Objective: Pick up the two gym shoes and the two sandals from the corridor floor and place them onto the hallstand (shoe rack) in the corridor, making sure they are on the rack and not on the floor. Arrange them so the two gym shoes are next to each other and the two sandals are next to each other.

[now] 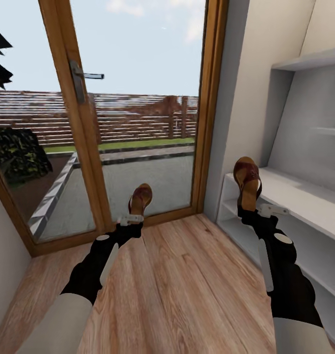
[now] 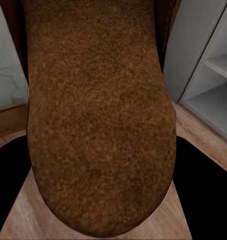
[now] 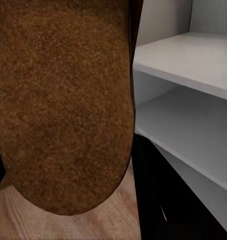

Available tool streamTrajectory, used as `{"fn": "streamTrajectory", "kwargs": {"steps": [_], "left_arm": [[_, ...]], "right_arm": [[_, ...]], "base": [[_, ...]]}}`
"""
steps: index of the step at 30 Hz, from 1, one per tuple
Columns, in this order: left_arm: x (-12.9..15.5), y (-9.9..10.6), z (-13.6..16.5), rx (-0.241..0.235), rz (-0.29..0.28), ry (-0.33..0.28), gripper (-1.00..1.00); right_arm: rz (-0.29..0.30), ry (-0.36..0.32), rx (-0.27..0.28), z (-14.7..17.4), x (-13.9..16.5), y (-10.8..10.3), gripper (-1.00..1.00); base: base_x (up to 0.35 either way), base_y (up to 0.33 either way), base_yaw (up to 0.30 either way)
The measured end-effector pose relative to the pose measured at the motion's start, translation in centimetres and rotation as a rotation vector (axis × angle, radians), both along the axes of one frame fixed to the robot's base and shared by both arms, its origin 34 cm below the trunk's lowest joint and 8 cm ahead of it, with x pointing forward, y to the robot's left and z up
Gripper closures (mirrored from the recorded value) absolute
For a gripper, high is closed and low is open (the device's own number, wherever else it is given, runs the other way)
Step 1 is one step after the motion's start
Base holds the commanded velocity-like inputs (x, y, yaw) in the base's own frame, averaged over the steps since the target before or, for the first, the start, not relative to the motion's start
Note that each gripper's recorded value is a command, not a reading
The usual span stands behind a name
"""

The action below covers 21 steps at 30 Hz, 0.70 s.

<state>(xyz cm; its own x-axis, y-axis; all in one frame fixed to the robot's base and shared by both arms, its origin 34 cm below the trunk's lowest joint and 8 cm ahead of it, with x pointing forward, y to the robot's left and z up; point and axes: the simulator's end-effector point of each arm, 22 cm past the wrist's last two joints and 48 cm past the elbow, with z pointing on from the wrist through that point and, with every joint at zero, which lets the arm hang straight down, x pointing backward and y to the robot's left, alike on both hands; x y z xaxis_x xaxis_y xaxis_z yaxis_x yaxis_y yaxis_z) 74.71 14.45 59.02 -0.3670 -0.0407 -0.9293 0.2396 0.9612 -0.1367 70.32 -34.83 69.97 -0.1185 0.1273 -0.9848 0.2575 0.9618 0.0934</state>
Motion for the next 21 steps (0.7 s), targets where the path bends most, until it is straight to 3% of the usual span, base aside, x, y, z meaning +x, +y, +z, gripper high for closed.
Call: {"fn": "streamTrajectory", "kwargs": {"steps": [14, 21], "left_arm": [[0.01, -0.02, -0.01, 0.001, 0.0, 0.0, 1.0], [0.01, -0.05, -0.03, 0.001, -0.001, 0.0, 1.0]], "right_arm": [[0.0, 0.0, 0.0, -0.02, 0.01, 0.0, 1.0], [0.0, 0.001, 0.0, -0.04, 0.02, 0.01, 1.0]], "base": [[0.169, 0.255, -0.292], [0.016, 0.06, -0.292]]}}
